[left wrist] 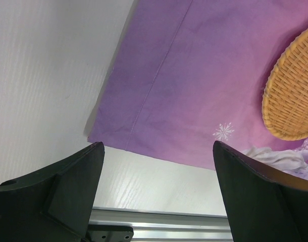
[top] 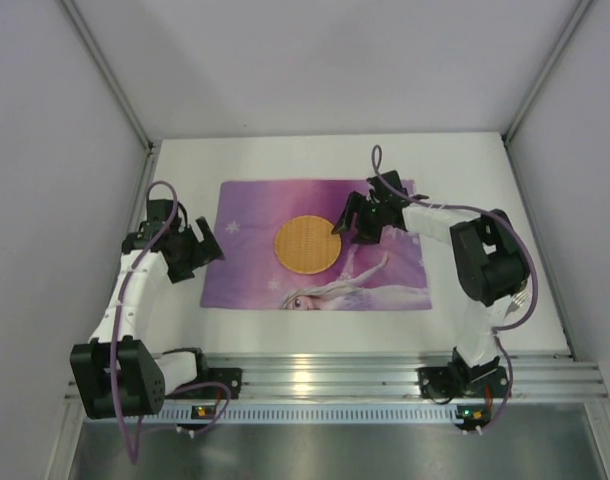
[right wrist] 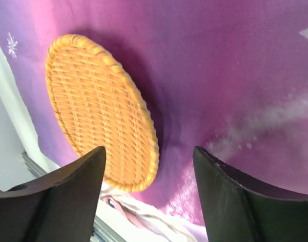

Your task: Set the dinner table for one person

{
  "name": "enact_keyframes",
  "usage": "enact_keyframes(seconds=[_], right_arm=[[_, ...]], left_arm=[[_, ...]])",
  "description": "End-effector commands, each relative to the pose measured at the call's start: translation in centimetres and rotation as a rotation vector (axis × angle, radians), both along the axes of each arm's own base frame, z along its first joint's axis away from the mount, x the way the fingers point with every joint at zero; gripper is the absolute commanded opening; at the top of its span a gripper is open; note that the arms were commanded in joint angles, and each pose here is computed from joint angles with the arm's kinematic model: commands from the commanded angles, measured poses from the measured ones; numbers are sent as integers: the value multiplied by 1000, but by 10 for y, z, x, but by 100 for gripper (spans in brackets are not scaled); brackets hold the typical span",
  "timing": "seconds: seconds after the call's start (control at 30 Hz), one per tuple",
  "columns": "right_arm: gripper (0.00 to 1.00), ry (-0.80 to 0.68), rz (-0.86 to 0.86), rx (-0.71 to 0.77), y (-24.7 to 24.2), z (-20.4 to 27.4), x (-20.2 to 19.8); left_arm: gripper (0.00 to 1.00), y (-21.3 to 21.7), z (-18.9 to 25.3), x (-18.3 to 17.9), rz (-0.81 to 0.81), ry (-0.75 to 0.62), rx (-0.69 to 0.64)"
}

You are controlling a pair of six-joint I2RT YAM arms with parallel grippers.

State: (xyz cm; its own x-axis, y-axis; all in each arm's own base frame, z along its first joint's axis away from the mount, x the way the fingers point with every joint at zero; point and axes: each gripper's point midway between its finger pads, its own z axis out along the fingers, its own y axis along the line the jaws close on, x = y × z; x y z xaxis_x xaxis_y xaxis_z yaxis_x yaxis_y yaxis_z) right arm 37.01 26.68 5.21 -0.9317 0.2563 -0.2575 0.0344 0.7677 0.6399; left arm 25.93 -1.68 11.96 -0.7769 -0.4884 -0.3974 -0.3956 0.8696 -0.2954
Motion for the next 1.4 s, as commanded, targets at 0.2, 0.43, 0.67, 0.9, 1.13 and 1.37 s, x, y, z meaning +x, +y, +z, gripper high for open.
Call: enact_keyframes(seconds=[0.2,0.43,0.67,0.9,1.13,1.37], right_arm=[[75,-248,-87,-54,-78,121,-3],[77,7,-620,-336,-297,86,-50],[75,319,-889,-466,-386,45,-124],[74,469,-1032,-632,-436,35,-159],[60,504,-1010,-631,-433,8,-163],[52,469,-997,-573,-430,-19,-148]], left_arm=[[94,-1,4,5,-2,-41,10],[94,-5,1,5,-23,-38,3],[94,-14,-2,5,-57,-26,-6],[94,-19,0,4,-79,-29,-2],[94,-19,-2,4,-78,-21,2],[94,-20,-6,4,-80,-7,-2]])
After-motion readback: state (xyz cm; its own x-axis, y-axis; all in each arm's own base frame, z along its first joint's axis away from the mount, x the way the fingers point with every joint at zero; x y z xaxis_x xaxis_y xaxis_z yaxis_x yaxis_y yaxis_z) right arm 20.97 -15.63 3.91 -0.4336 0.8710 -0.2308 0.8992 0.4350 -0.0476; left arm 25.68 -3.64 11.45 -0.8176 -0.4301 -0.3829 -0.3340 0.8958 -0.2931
